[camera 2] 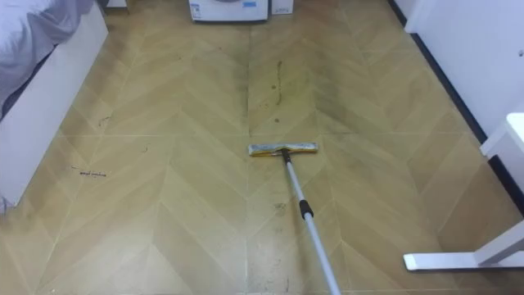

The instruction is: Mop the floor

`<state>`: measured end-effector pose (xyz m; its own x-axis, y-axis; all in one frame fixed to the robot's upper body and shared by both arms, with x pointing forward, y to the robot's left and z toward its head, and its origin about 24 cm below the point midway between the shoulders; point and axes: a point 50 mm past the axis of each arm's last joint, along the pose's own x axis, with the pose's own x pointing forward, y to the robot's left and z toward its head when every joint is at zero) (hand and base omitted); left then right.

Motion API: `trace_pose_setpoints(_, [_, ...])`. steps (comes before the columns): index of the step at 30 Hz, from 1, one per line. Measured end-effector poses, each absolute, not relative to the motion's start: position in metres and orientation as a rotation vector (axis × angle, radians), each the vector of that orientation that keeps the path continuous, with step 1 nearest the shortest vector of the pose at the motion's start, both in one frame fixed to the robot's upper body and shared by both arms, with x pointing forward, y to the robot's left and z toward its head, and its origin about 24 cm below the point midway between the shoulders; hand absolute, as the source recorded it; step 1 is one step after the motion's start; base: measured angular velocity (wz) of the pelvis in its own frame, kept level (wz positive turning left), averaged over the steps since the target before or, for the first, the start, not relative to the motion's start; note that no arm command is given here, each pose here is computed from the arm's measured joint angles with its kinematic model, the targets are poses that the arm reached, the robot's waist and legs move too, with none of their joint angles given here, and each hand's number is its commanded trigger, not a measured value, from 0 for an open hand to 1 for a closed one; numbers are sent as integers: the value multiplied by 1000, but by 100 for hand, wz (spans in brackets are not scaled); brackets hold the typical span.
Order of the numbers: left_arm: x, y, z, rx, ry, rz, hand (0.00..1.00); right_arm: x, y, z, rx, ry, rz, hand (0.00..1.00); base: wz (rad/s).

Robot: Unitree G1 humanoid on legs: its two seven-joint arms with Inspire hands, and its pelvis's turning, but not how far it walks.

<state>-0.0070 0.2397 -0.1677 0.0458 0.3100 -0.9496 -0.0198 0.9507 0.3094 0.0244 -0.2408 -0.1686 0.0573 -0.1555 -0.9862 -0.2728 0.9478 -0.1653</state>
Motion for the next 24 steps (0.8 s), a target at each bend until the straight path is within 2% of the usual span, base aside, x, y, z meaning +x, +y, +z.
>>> trace_pose_setpoints(14, [-4, 240, -168, 237, 1503, 246, 0, 25, -241, -169, -343, 1519, 87, 100, 0])
trace_pose_setpoints(24, [27, 238, -168, 248, 1451, 224, 0, 48, -243, -167, -309, 1485, 24, 100, 3])
